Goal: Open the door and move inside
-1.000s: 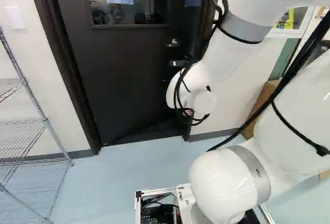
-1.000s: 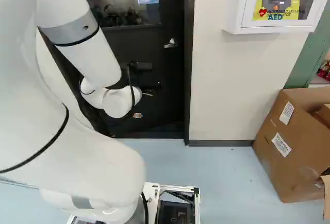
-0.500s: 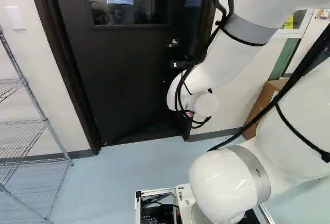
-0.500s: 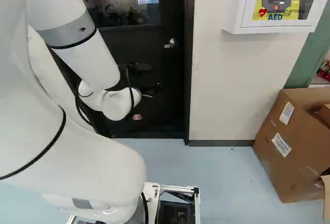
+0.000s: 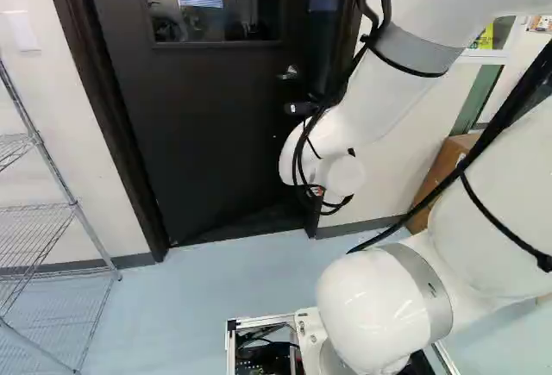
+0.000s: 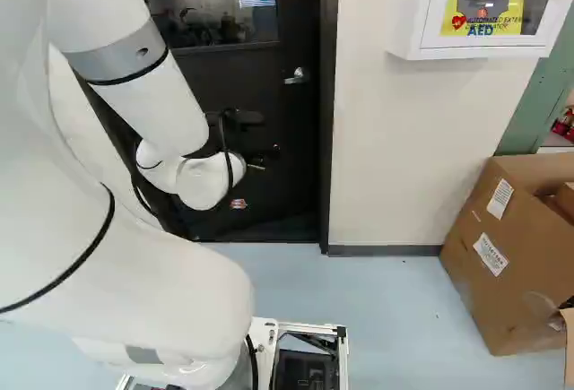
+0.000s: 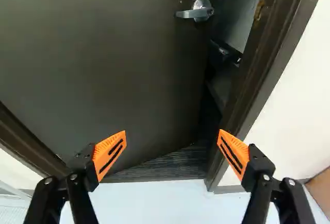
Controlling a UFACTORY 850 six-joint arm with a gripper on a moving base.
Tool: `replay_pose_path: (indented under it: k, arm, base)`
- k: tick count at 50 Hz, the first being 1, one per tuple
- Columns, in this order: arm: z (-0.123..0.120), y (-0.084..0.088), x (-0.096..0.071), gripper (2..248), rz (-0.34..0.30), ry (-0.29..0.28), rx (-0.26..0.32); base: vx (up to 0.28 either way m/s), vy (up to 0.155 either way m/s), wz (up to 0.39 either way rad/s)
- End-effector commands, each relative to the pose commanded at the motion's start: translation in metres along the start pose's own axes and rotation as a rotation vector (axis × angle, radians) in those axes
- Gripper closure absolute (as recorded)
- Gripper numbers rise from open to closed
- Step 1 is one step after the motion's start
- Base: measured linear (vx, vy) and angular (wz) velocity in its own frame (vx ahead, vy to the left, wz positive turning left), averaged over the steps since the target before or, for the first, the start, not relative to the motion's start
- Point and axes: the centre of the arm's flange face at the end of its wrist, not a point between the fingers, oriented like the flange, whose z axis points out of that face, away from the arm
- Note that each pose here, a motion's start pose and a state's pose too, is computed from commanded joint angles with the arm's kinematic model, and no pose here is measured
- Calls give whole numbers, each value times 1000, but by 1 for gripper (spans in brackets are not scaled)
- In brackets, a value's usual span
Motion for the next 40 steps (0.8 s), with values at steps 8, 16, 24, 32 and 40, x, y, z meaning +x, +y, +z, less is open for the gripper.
replay_pose_path:
  k: [8,16,24,32,40]
  arm:
    - [0,0,0,3,0,0,0]
    - [0,0,0,3,0,0,0]
    - [0,0,0,3,0,0,0]
    - [0,0,0,3,0,0,0]
    - [0,0,0,3,0,0,0]
  base:
    - [119,2,-17]
    - [167,17,-26]
    - [186,67,-36]
    - [166,89,-32]
    - [132,114,-24]
